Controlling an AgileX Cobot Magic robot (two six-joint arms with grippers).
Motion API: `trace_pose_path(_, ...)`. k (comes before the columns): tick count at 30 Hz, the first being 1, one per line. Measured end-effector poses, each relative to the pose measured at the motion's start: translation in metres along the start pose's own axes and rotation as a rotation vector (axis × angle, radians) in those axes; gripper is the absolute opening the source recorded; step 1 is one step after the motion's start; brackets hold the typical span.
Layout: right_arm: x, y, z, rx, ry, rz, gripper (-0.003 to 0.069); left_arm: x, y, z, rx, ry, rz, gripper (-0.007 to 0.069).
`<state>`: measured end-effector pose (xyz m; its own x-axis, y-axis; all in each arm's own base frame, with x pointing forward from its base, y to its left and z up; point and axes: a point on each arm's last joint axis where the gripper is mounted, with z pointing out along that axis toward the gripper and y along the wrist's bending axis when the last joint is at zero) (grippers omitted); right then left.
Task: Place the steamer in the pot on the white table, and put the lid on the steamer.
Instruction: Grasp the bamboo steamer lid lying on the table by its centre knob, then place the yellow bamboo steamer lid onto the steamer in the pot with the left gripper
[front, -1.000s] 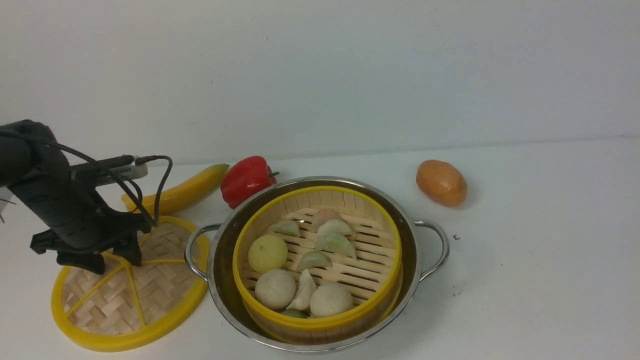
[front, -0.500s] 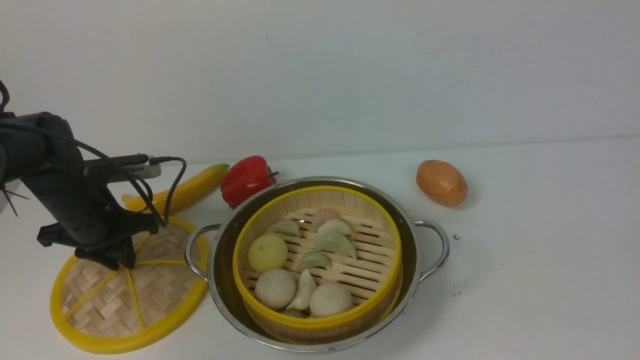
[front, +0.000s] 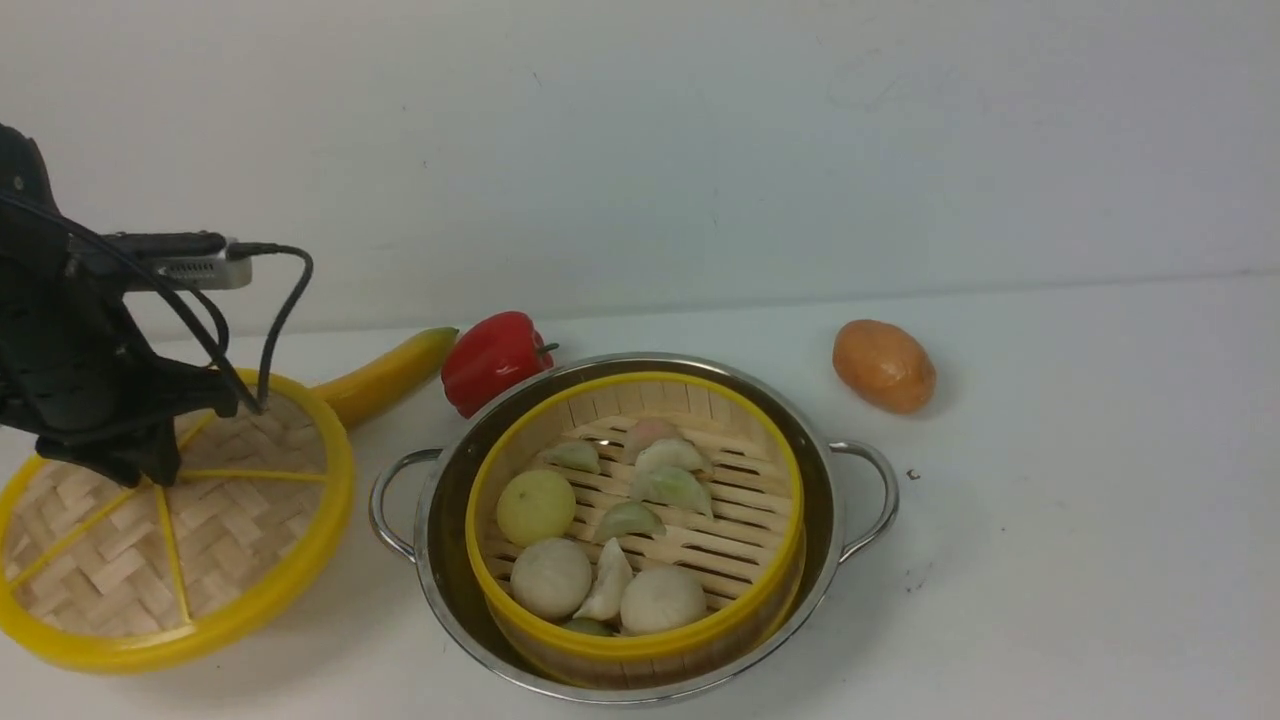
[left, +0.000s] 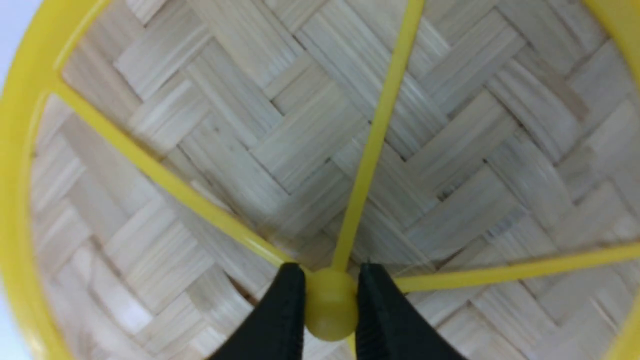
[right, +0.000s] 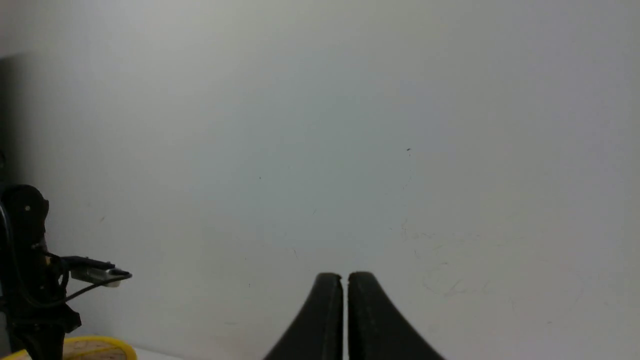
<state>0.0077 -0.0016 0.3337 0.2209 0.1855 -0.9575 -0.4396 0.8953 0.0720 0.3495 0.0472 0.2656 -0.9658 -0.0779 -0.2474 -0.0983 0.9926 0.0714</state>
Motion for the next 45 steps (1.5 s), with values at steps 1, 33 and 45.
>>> trace_pose_path(1, 0.0, 0.0, 0.0, 0.0, 0.001, 0.0, -0.0009, 0.0, 0.001, -0.008, -0.009, -0.018, 0.003, 0.0066)
trace_pose_path(33, 0.006, -0.001, 0.0, 0.015, 0.063, 0.003, -0.0009, -0.031, -0.246, -0.005, 0.33, 0.029, 0.388, 0.0066)
trace_pose_path(45, 0.006, -0.001, 0.0, 0.016, 0.064, 0.005, -0.0009, -0.024, -0.262, -0.005, 0.33, 0.033, 0.425, 0.0066)
